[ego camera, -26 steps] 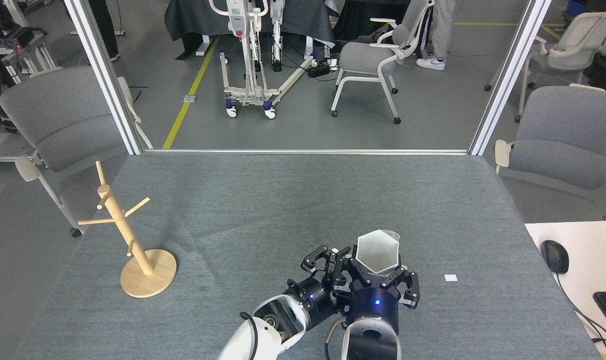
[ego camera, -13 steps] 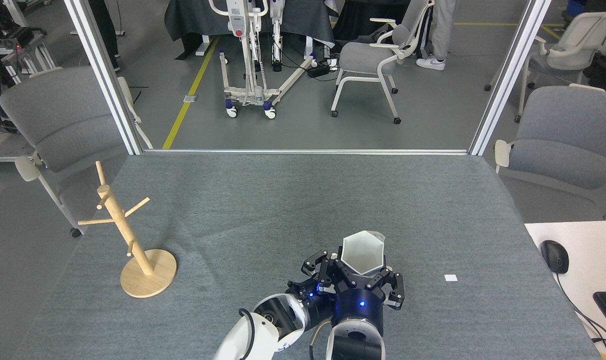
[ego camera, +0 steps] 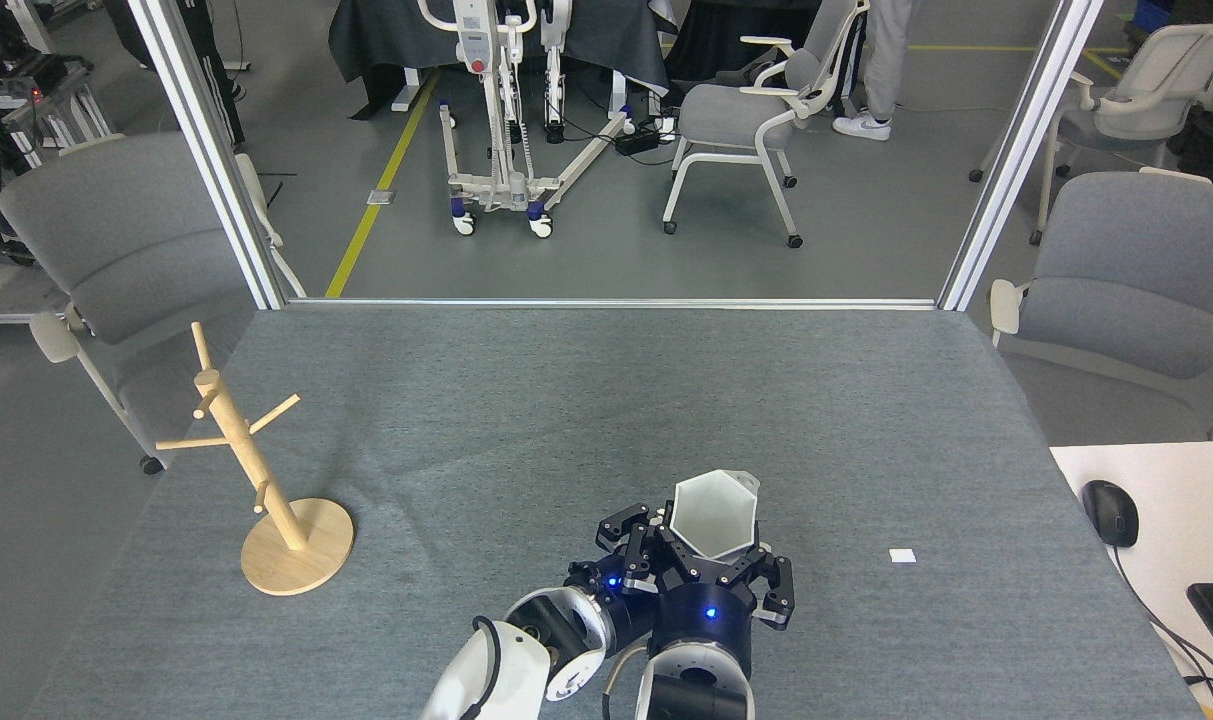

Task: Hang cup on storage rack
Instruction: 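Grasp the cup with the left gripper and release the right gripper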

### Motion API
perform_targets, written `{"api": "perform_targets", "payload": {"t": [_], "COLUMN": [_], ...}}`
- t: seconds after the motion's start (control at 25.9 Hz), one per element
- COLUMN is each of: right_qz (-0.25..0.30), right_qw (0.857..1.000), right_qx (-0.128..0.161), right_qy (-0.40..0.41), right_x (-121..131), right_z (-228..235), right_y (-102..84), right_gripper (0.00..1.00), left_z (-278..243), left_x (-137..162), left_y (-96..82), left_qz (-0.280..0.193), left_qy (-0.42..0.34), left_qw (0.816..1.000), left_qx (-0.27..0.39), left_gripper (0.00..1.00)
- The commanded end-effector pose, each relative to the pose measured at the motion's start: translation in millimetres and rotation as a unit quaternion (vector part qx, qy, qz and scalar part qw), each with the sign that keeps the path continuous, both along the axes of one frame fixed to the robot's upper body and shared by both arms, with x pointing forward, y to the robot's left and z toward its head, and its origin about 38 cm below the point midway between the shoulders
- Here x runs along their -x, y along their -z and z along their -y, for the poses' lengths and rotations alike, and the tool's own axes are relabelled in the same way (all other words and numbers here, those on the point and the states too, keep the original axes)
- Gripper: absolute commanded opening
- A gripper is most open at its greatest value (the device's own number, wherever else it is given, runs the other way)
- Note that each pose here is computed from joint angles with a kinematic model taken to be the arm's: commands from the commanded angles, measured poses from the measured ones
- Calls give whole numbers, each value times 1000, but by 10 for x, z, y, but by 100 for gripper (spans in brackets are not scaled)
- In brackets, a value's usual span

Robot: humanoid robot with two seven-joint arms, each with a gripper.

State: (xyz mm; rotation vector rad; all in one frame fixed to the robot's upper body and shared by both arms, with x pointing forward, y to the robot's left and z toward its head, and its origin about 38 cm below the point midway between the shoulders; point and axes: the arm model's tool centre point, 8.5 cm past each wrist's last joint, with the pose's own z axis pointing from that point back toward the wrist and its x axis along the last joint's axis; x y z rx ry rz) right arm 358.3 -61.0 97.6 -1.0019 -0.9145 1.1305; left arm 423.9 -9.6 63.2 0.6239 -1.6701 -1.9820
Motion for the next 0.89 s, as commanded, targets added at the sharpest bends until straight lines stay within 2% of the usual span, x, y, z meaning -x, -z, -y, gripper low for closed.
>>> {"api": "perform_targets", "payload": {"t": [0.0,0.15,0.23,0.27,0.35,0.39,0.43,0.66,0.73,0.85], "right_qz": [-4,-4,-2,-2,-2,-4,-2,20,50,124], "right_qw": [1000,1000,1000,1000,1000,1000,1000,999,998,992], "right_qx": [1,1,1,2,8,11,13,20,25,30], "right_qy": [-24,-25,-24,-23,-21,-22,-25,-41,-33,-21], "right_x": [90,90,80,75,58,51,39,5,-16,-42], "right_z": [-177,-183,-184,-169,-142,-141,-144,-152,-89,-52], "right_y": [25,22,8,10,28,49,46,5,-26,-149], "right_gripper": [26,32,44,55,84,95,99,99,99,99], "left_z": [15,18,6,0,-11,-27,-34,-56,-59,-77], "left_x": [-5,29,25,24,20,11,7,4,7,22], "left_y": [-134,-102,-95,-92,-90,-90,-87,-18,-5,45], "left_qz": [22,16,15,15,15,15,14,5,4,1], "left_qy": [4,19,18,18,17,15,14,10,9,8], "left_qw": [1000,1000,1000,1000,1000,1000,1000,1000,1000,1000], "left_qx": [16,16,15,14,14,14,14,9,8,1], "left_gripper": [47,0,0,0,0,0,0,0,0,0]}}
